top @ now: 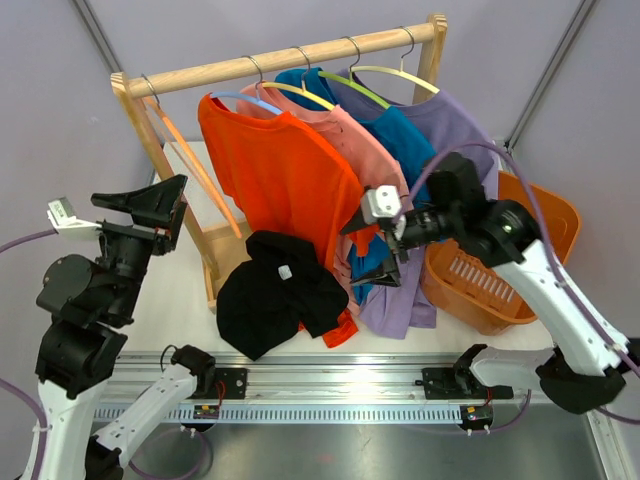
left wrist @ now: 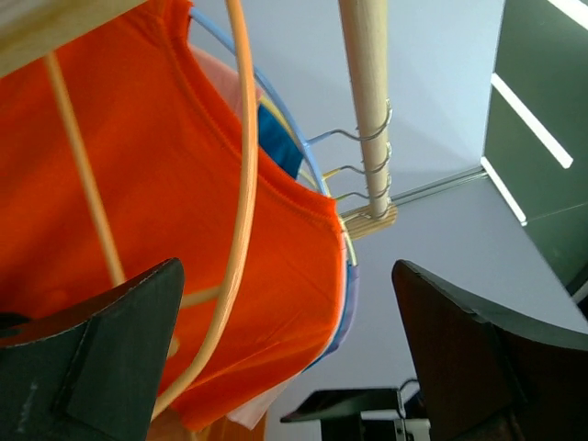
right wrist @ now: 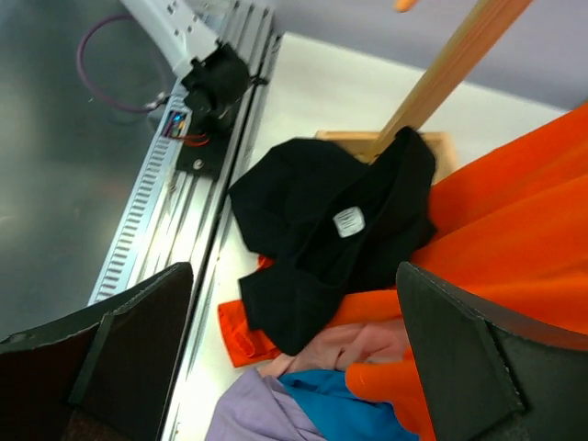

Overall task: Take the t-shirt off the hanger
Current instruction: Hang the hanger back to the clothesline with the left arm, then place the tshirt into the basket

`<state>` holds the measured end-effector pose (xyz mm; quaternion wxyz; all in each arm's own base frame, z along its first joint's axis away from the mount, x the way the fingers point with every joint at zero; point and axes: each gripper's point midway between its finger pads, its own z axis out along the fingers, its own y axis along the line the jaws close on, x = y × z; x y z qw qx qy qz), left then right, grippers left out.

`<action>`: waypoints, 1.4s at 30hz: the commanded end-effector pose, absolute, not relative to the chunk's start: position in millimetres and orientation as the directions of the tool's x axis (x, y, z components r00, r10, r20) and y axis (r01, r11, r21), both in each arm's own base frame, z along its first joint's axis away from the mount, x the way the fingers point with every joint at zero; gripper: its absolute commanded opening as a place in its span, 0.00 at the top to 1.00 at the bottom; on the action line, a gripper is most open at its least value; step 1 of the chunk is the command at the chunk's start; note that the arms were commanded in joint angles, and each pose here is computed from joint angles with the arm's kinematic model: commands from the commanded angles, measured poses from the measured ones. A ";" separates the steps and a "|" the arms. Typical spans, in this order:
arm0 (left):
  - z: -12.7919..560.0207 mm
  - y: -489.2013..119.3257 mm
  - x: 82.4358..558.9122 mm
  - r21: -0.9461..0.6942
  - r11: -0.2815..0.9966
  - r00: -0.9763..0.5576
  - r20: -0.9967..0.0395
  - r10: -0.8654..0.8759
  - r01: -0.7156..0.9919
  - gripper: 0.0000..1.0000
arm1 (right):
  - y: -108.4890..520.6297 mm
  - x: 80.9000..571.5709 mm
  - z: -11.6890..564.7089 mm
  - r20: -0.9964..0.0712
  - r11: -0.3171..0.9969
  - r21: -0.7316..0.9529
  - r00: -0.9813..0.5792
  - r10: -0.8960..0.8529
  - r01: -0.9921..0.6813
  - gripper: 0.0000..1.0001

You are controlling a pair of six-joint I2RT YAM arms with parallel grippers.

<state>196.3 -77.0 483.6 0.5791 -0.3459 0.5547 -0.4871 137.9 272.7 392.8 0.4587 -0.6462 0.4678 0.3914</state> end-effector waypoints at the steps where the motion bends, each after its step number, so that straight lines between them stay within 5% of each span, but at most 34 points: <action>1: 465.3 -69.0 176.7 -0.883 0.446 -0.107 -0.462 -0.880 0.146 0.01 | 288.8 125.0 374.7 -0.926 -0.261 -0.184 0.256 -0.277 -0.948 0.00; 8: 434.8 -38.2 154.3 -0.757 0.653 -0.091 -0.652 -0.753 0.020 0.01 | 344.8 147.1 312.8 -0.853 -0.137 -0.147 0.196 -0.484 -0.980 0.01; 18: 372.6 -32.5 144.2 -0.648 0.761 -0.174 -0.746 -0.643 -0.033 0.01 | 383.7 227.7 263.9 -0.818 0.390 -0.365 0.090 -0.569 -0.846 0.01; 34: 356.3 -36.3 139.4 -0.667 0.745 -0.168 -0.736 -0.656 0.012 0.01 | 383.3 191.1 159.7 -0.790 0.297 -0.186 -0.037 -0.612 -0.936 0.01; 38: 355.3 -41.3 140.9 -0.675 0.737 -0.174 -0.730 -0.661 0.034 0.01 | 385.0 195.5 144.5 -0.775 0.300 -0.204 -0.034 -0.631 -0.932 0.15; 42: 352.7 -47.8 142.9 -0.675 0.736 -0.194 -0.730 -0.655 0.055 0.01 | 388.4 197.6 143.3 -0.778 0.291 -0.213 -0.018 -0.628 -0.932 0.55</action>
